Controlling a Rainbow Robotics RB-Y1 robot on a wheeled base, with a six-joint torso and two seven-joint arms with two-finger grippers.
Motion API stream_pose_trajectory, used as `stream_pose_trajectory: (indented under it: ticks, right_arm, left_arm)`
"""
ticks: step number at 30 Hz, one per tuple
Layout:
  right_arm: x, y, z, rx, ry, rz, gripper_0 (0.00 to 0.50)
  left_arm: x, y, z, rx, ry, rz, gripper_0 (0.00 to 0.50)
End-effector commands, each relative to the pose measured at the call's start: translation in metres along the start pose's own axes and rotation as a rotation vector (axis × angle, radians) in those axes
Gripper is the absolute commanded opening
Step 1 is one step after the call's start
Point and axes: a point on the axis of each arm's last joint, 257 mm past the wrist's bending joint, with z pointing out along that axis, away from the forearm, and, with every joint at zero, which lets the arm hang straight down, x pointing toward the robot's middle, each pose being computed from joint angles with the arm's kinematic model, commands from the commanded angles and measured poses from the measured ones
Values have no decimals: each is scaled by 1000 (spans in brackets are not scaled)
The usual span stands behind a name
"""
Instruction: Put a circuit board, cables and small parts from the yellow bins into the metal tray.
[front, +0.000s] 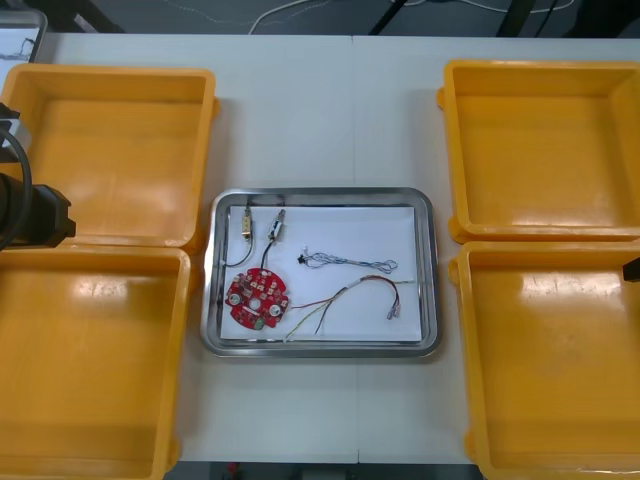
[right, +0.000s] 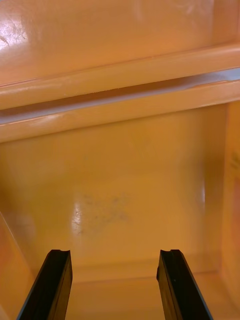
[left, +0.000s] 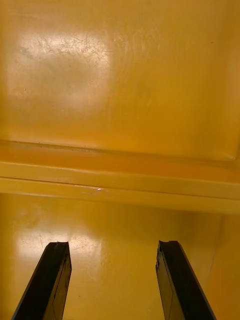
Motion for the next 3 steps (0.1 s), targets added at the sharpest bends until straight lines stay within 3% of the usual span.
stream_pose_trajectory:
  ticks: [1, 3]
  right_arm:
    - [-7, -15, -16, 47, -39, 1, 500]
    - [-7, -15, -16, 47, -39, 1, 500]
  left_arm:
    - [-8, 17, -13, -46, -39, 74, 500]
    - [-8, 17, -13, -46, -39, 74, 500]
